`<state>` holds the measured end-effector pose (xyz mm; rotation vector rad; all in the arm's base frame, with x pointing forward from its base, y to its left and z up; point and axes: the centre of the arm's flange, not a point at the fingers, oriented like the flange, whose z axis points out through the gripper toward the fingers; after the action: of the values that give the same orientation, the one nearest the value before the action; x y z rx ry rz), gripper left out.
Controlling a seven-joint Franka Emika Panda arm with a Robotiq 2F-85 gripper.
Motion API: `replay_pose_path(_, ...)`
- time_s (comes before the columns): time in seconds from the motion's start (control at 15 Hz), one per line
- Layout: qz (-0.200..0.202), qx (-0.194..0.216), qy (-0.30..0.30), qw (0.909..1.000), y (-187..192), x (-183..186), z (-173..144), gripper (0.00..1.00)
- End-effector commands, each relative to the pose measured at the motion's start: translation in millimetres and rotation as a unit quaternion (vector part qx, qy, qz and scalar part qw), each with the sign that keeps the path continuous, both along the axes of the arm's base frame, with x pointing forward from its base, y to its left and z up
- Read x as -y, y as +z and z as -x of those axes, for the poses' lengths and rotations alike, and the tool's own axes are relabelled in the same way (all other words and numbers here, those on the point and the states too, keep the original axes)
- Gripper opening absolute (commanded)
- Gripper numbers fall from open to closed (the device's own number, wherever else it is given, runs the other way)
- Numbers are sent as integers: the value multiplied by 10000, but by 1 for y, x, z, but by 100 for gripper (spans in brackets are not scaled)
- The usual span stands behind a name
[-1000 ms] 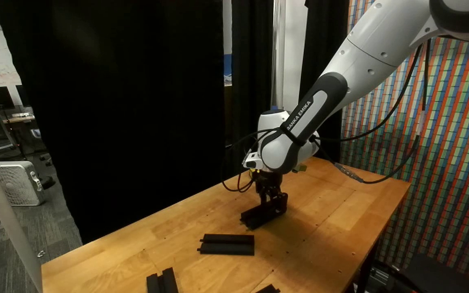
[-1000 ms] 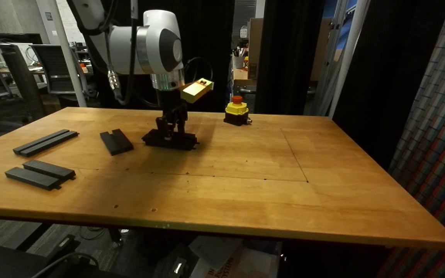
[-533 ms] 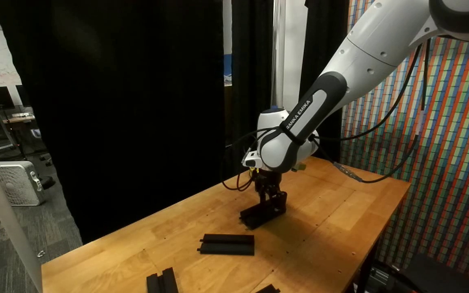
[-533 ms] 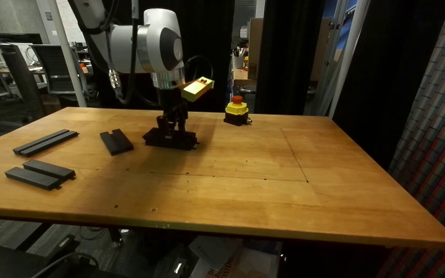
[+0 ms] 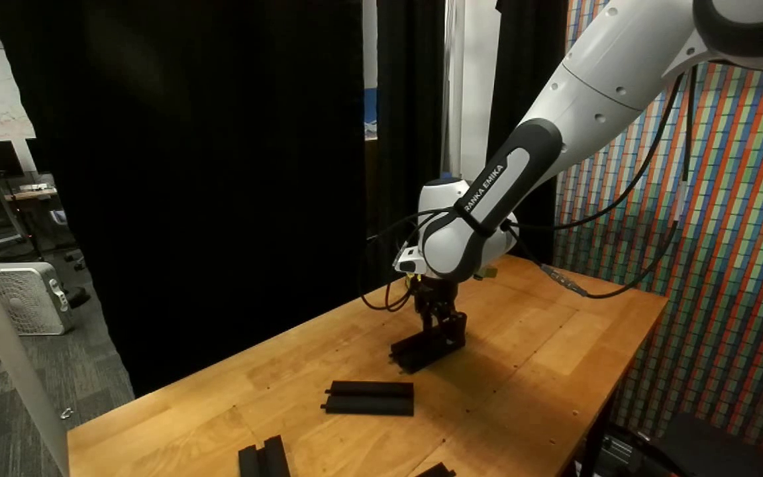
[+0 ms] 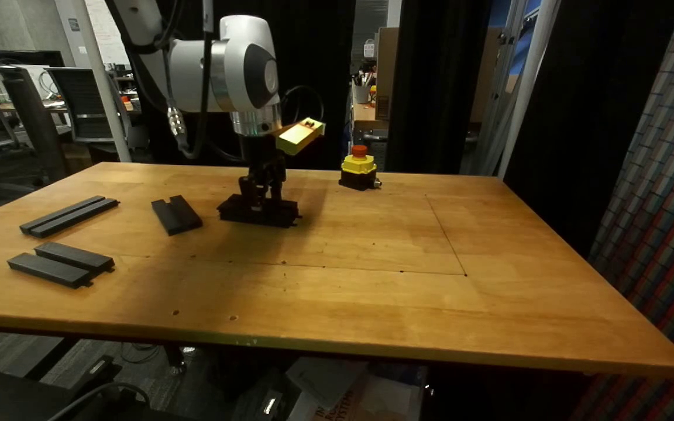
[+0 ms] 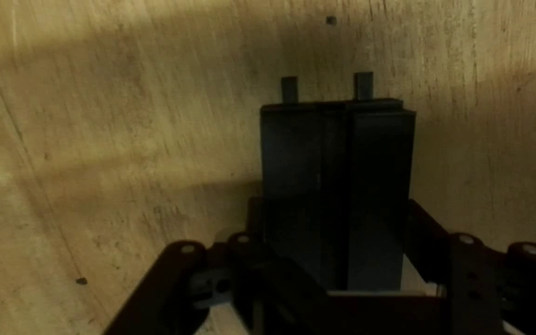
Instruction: Stack the black pieces together
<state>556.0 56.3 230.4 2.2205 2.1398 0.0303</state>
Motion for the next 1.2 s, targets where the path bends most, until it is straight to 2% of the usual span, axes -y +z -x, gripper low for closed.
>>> replay_pose_path(0.0,20,71,67,9999,3,3,-6,46)
replay_pose_path(1.13,181,40,267,9995,0,0,-4,46)
